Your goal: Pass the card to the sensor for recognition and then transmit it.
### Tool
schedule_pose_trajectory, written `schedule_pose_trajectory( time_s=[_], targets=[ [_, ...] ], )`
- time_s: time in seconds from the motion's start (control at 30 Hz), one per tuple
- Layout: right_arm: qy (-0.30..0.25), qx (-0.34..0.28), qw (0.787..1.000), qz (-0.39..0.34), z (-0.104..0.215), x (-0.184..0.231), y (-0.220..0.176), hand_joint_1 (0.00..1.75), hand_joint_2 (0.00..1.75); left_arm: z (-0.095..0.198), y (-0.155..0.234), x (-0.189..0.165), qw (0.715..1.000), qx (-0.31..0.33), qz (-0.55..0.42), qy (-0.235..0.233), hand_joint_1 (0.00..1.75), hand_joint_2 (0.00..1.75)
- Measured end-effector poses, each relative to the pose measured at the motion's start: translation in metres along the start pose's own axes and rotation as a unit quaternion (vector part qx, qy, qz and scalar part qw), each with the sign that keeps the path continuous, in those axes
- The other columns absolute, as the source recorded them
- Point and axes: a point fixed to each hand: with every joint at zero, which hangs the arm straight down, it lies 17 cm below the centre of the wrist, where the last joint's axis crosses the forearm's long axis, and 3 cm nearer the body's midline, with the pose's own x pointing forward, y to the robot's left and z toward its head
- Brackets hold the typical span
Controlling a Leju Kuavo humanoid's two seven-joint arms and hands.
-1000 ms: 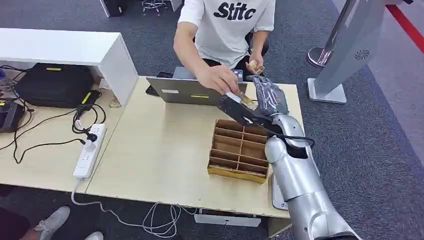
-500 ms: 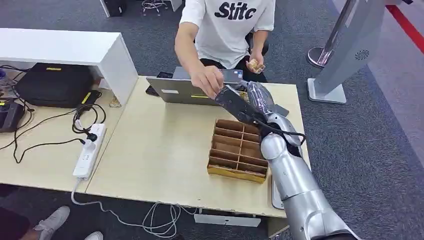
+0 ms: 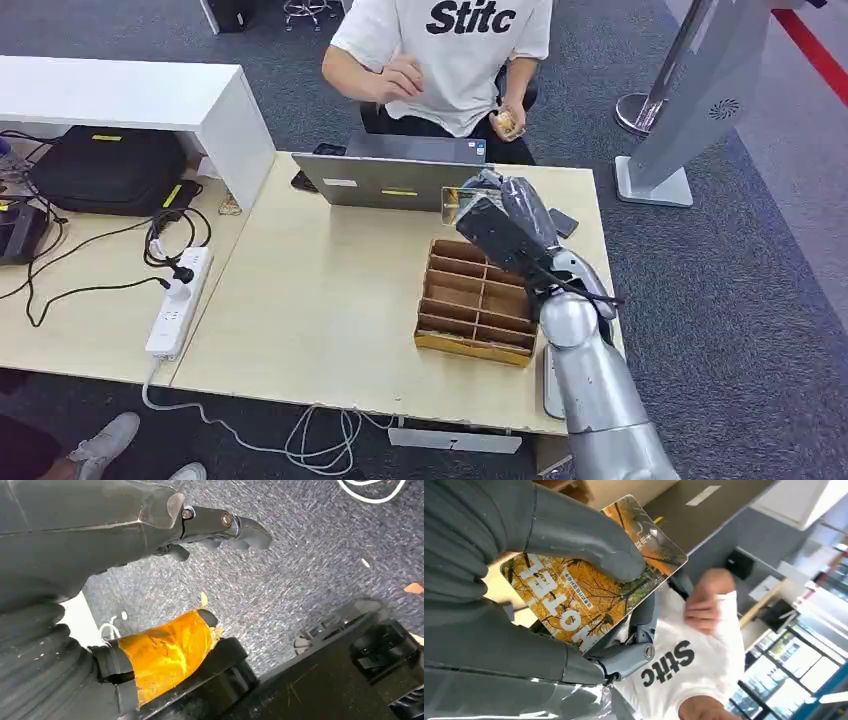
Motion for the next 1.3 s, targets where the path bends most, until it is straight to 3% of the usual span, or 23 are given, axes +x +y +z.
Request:
schedule_pose_trajectory(
  time_s=[0.13, 0.33, 0.6, 0.77, 0.97, 1.3],
  targets=[
    [-0.019, -0.035, 0.998, -0.047, 0.032, 0.0, -0.012, 1.75, 1.75, -0.001, 0.001, -0.006, 1.0, 0.003, 0.018, 0.002, 0.0, 1.75],
    [0.003, -0.083, 0.993, -0.083, 0.096, -0.035, -0.023, 1.75, 1.75, -0.002, -0.001, -0.019, 0.999, 0.008, 0.043, 0.011, 0.0, 1.75],
    [0.091, -0.111, 0.987, -0.075, 0.162, -0.099, -0.026, 1.75, 1.75, -0.002, -0.004, -0.032, 0.998, 0.007, 0.057, 0.02, 0.0, 1.75],
    [0.182, -0.14, 0.973, -0.024, 0.193, -0.153, -0.05, 1.75, 1.75, -0.002, -0.004, -0.032, 0.998, 0.008, 0.056, 0.02, 0.0, 1.75],
    [0.259, -0.14, 0.954, 0.047, 0.22, -0.197, -0.063, 1.75, 1.75, -0.002, -0.003, -0.033, 0.999, 0.008, 0.05, 0.021, 0.0, 1.75],
    [0.286, -0.11, 0.949, 0.076, 0.229, -0.215, -0.051, 1.75, 1.75, -0.002, -0.003, -0.032, 0.999, 0.009, 0.048, 0.02, 0.0, 1.75]
  ],
)
